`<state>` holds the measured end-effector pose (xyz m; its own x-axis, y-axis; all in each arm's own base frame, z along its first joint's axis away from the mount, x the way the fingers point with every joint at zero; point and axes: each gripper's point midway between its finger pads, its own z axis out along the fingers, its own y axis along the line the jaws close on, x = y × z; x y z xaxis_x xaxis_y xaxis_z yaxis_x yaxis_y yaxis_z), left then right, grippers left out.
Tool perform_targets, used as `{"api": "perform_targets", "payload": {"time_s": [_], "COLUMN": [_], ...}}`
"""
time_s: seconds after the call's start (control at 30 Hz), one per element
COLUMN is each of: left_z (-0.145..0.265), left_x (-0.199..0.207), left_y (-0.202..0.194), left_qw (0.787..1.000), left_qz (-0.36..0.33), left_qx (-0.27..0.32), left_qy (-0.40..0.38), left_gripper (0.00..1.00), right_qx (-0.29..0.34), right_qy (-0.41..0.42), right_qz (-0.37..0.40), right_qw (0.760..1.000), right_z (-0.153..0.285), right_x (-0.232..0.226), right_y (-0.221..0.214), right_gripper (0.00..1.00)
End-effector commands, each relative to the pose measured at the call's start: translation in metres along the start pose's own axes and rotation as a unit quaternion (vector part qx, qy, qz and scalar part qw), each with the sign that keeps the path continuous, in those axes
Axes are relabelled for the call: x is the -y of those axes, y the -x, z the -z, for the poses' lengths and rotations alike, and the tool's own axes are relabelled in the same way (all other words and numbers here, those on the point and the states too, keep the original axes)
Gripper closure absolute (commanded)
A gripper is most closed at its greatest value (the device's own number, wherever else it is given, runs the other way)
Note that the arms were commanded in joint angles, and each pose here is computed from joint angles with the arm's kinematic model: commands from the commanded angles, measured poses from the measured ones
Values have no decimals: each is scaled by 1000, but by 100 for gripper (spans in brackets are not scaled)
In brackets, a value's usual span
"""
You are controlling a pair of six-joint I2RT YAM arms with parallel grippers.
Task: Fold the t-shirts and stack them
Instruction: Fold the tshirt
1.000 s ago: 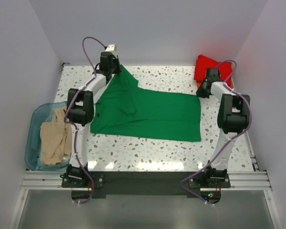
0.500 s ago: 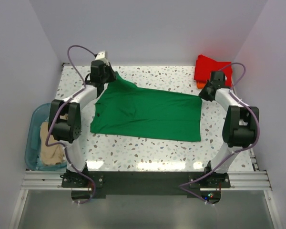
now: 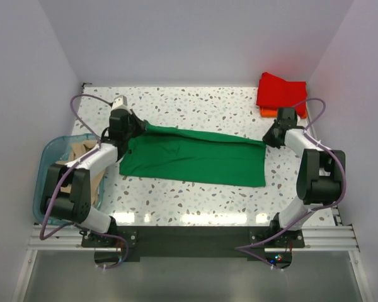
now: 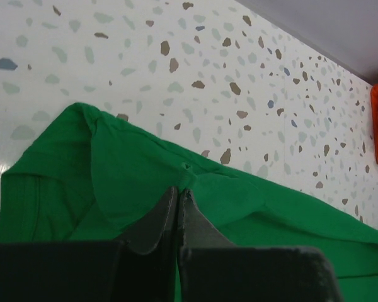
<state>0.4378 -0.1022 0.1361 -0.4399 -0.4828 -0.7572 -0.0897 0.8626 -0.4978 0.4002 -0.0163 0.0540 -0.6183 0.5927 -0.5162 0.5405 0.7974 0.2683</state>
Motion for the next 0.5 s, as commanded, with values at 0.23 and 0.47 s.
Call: {"api": "perform_targets", "payload": {"time_s": [0.23, 0.47], "left_z": [40, 55], "left_x": [-5, -13], "left_y": [15, 12], "left_qw": [998, 997], "left_qz": [38, 35], "left_qx": [60, 65], "left_qy": [2, 16], "left_gripper": [100, 100], "right_qx": [38, 40], "right_qy": [-2, 19], "right_qz": [-31, -37], "right_qw": [999, 998], "right_z": [21, 26], "right_x": [10, 10], "right_y": [3, -8], "right_gripper": [100, 100]}}
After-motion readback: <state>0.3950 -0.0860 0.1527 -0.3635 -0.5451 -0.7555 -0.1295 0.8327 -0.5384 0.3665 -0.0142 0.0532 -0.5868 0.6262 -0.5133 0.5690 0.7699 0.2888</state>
